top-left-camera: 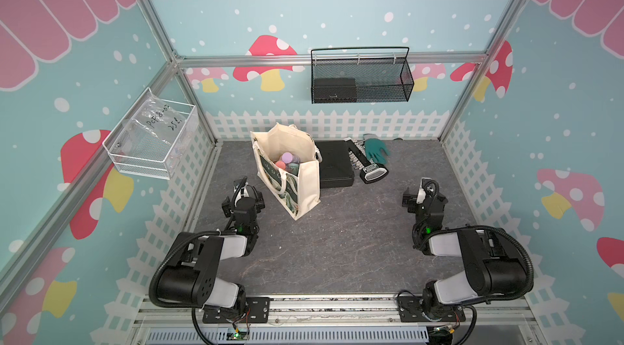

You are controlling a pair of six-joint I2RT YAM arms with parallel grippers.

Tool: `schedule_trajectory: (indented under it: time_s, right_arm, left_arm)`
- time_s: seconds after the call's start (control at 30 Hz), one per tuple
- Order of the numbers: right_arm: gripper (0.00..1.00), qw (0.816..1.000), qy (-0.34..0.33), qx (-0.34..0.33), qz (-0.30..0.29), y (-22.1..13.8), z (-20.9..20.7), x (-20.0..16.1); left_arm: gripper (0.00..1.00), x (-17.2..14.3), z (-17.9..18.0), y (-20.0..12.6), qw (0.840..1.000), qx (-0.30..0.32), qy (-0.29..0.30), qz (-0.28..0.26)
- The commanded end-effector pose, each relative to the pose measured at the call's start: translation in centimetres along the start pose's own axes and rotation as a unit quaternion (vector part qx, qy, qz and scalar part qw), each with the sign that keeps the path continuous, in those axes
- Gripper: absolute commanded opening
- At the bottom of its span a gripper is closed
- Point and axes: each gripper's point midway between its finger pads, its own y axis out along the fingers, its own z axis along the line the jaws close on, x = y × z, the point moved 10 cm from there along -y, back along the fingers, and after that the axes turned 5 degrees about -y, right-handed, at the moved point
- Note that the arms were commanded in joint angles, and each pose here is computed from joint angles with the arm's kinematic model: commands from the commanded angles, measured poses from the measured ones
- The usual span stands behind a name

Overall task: Put the hourglass into the canvas bag
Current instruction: Reset both arms

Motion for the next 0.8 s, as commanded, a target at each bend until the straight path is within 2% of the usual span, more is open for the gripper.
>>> schedule_trajectory:
  time_s: [0.0,0.03,0.1,0.13,0.2,0.43,0.7,0.77]
  right_arm:
    - [1.00,0.994,-0.022,0.044,-0.093,-1.9,0.4,0.4]
    - [1.00,0.997,-0.017,0.045,-0.057,-1.2,0.4,0.1]
    - [1.00,0.997,-0.004,0.034,-0.068,-0.8,-0.1,0.5]
    - [1.00,0.999,0.007,0.011,-0.050,-0.8,-0.4,0.2]
    - [1.00,0.998,0.006,0.004,-0.064,-1.0,-0.5,0.4]
    - [1.00,0.998,0.000,0.019,-0.060,-1.0,-0.1,0.3]
    - [1.00,0.998,0.000,0.019,-0.061,-0.9,-0.1,0.4]
    - [1.00,0.998,0.000,0.019,-0.061,-0.9,-0.1,0.3]
  left_arm:
    - [0.99,1.4,-0.8,0.1,0.997,-0.053,-0.010,-0.059]
    - [0.99,1.5,-0.5,0.6,0.999,-0.038,-0.016,-0.034]
    - [0.99,1.7,-0.1,1.9,0.999,-0.034,-0.024,-0.012]
    - [0.99,1.7,0.1,1.6,0.999,-0.039,-0.029,-0.013]
    - [0.99,1.6,0.1,1.5,0.999,-0.037,-0.026,-0.018]
    - [1.00,1.6,-0.7,1.3,0.999,-0.044,-0.006,-0.021]
    - [1.00,1.7,-0.5,1.7,0.998,-0.055,-0.013,-0.009]
    - [0.99,1.6,-0.2,1.5,0.999,-0.037,-0.019,-0.018]
